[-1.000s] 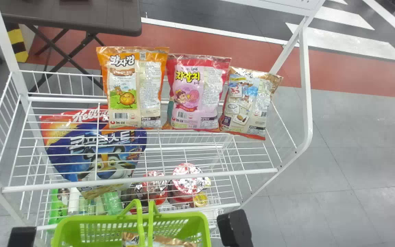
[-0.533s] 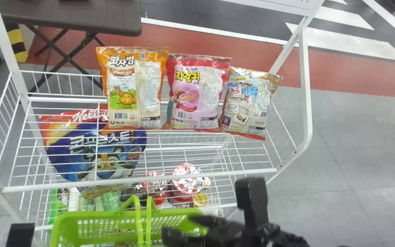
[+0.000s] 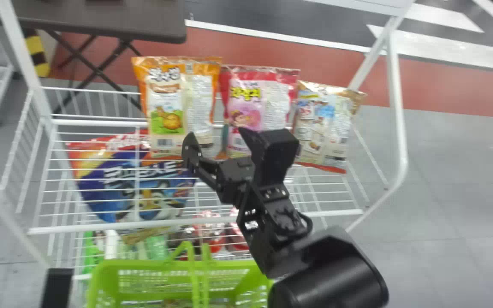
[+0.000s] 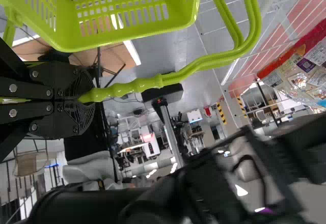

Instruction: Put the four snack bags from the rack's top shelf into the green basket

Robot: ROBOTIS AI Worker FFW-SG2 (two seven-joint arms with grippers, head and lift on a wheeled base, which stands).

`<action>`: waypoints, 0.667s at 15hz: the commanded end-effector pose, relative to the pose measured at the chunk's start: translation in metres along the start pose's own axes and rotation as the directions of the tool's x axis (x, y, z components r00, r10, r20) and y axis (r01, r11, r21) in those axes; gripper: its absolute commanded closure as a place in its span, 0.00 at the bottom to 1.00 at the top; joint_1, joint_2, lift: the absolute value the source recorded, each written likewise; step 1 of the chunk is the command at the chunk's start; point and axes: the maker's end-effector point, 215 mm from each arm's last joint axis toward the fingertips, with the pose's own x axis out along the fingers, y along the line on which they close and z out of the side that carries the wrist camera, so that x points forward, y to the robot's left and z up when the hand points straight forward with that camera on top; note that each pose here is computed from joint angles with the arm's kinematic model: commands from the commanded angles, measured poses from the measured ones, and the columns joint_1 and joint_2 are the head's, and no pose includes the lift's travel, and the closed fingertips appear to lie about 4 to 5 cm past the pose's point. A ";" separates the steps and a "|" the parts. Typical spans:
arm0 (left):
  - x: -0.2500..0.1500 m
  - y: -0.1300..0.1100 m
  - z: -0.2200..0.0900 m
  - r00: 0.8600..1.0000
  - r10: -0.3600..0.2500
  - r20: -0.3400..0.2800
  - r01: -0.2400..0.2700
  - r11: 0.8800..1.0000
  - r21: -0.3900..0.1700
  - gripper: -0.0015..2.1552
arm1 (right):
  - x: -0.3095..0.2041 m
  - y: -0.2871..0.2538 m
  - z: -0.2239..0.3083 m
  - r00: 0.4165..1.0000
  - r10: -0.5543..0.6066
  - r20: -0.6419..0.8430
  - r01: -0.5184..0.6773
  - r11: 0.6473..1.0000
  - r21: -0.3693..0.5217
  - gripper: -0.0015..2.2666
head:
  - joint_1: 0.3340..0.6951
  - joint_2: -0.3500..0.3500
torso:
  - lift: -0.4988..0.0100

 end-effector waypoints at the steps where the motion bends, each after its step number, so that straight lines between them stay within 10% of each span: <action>1: -0.001 0.003 0.000 1.000 -0.002 -0.001 0.002 1.000 -0.005 0.99 | 0.047 0.025 0.006 1.000 -0.017 0.021 0.018 0.998 -0.053 0.04 | 1.00 0.23 | 0.98; 6: -0.015 0.009 0.005 0.999 -0.012 0.030 0.013 0.999 -0.030 0.99 | 0.093 0.010 -0.023 0.996 -0.090 -0.015 0.085 0.971 -0.223 0.06 | 1.00 0.35 | 0.98; 8: -0.018 0.010 0.008 0.999 -0.016 0.038 0.018 0.999 -0.032 0.99 | 0.096 0.006 -0.028 0.994 -0.100 -0.042 0.087 0.968 -0.235 0.77 | 1.00 0.37 | 0.98; 10: -0.017 0.009 0.009 0.999 -0.020 0.040 0.021 0.999 -0.030 0.99 | 0.089 0.019 -0.036 0.997 -0.055 -0.058 0.040 0.972 -0.232 0.95 | 1.00 0.37 | 0.98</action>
